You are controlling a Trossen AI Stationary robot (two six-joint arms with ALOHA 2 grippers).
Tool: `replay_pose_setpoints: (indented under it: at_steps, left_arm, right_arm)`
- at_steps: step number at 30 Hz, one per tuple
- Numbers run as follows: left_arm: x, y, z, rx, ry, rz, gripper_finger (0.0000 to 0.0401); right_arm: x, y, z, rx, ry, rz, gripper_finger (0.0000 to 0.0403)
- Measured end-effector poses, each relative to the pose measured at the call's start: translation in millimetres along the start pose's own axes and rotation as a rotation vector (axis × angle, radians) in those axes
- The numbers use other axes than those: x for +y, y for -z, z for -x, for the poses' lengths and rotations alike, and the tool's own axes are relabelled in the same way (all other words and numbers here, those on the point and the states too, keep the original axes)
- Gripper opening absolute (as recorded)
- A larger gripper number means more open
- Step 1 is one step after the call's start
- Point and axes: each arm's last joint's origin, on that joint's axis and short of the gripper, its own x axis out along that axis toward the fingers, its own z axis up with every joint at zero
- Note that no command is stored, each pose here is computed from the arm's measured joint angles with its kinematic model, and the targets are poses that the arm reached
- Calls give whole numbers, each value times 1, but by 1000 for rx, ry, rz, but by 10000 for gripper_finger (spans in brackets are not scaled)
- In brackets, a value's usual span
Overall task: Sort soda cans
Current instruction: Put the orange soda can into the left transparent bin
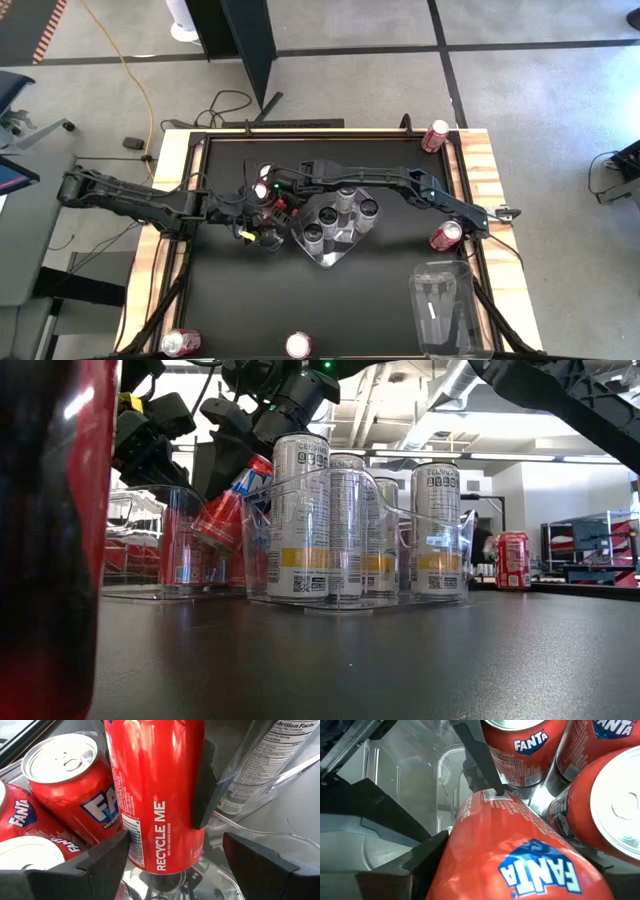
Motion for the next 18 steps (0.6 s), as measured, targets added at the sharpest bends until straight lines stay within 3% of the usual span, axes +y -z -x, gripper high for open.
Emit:
replay_pose_setpoints:
  at_steps: [18]
  left_arm:
    - [0,1,0,8,-2,0,318]
  right_arm:
    - [1,-2,1,-16,-7,16,352]
